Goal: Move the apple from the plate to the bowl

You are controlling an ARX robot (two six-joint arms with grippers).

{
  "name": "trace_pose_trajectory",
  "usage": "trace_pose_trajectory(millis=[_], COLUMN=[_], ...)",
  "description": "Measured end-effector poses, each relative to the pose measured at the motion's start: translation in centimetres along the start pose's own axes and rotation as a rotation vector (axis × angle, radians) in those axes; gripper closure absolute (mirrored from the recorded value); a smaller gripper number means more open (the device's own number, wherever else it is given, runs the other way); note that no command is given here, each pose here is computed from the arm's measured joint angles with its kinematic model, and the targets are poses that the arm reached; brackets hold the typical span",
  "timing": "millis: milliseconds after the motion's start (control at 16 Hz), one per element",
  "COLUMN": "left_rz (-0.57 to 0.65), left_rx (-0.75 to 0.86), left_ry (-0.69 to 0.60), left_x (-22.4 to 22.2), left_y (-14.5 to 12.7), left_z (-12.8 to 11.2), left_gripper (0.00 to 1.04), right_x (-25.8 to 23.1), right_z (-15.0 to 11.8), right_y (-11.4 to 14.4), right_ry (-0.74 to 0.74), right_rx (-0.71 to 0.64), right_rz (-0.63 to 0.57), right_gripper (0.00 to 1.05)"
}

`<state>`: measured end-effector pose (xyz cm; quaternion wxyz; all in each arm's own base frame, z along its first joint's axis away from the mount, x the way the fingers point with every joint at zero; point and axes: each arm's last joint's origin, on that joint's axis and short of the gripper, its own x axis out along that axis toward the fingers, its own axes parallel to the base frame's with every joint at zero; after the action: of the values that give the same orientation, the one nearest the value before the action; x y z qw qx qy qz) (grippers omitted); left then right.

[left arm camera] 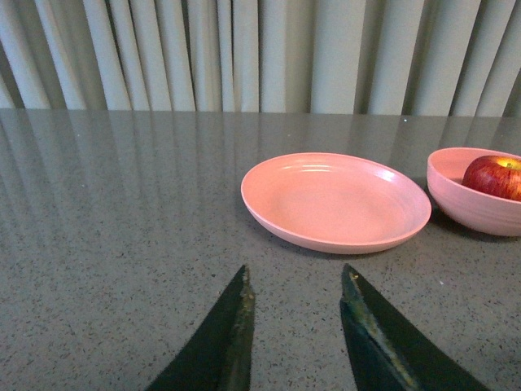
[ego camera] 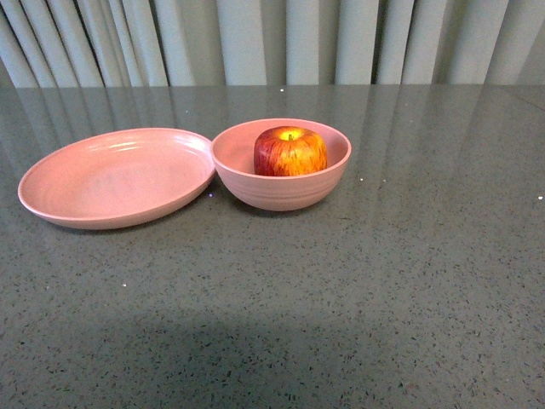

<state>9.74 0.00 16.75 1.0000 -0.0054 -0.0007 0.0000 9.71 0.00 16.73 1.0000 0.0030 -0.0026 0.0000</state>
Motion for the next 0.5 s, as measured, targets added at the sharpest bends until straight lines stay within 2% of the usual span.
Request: trace_pose_trajectory(millis=[375,500], left_rz=[0.000,0.000], left_rx=[0.000,0.001], left_ry=[0.000,0.000], left_x=[0.00,0.00], left_y=[0.00,0.00], left_z=[0.00,0.00], left_gripper=[0.24,0.05], right_x=[0.00,0.00], right_z=[0.00,0.00], right_y=[0.00,0.00], right_ry=[0.000,0.000], right_rx=[0.000,0.000], right_rz=[0.000,0.000], right_gripper=[0.07,0.07])
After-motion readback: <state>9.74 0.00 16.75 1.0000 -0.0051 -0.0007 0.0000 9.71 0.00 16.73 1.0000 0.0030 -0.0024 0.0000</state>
